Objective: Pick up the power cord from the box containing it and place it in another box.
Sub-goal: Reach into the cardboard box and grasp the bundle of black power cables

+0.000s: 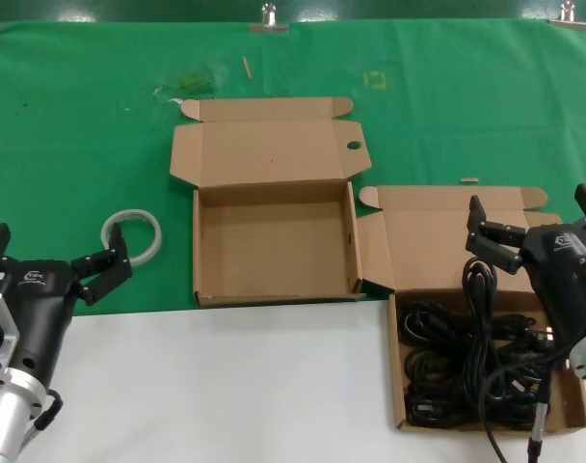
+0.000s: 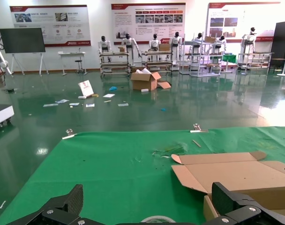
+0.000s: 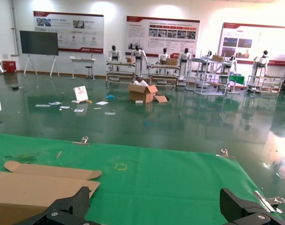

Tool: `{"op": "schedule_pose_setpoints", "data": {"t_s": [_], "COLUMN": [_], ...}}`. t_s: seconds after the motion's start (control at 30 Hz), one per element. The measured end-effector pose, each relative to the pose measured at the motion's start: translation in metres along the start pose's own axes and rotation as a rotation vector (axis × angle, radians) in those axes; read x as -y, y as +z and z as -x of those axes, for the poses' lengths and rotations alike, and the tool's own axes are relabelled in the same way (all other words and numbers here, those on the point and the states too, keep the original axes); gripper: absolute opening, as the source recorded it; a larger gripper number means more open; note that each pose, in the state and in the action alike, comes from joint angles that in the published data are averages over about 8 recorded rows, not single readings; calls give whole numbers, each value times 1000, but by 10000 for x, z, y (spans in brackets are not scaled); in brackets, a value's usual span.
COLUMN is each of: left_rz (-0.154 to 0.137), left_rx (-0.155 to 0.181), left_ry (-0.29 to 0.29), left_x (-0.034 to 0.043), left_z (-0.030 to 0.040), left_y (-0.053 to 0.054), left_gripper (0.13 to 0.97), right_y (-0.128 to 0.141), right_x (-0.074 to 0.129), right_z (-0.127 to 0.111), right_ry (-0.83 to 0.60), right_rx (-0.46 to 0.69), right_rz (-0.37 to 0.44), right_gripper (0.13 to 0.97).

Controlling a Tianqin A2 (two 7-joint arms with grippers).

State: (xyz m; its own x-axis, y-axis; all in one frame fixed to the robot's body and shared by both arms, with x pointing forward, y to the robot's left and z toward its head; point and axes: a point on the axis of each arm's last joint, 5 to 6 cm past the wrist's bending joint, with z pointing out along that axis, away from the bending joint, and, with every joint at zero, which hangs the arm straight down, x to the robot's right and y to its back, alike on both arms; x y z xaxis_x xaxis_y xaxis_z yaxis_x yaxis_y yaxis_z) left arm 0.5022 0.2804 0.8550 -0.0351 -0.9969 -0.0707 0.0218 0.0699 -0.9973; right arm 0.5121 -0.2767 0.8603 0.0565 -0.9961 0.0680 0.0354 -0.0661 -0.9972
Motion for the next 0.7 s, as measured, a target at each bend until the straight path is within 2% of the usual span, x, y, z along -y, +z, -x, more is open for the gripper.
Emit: {"op": "schedule_pose_setpoints", "data": {"t_s": [0.7], "left_rz": [0], "left_rx": [0], "left_ry": [0], "left_x": [0], "left_z": [0], "left_y": [0], "left_gripper": [966], "right_y": [0], "right_x": [0], "right_z": [0], "right_ry": [0], "right_rx": [0], "right_rz": [0], "right_gripper": [966]}}
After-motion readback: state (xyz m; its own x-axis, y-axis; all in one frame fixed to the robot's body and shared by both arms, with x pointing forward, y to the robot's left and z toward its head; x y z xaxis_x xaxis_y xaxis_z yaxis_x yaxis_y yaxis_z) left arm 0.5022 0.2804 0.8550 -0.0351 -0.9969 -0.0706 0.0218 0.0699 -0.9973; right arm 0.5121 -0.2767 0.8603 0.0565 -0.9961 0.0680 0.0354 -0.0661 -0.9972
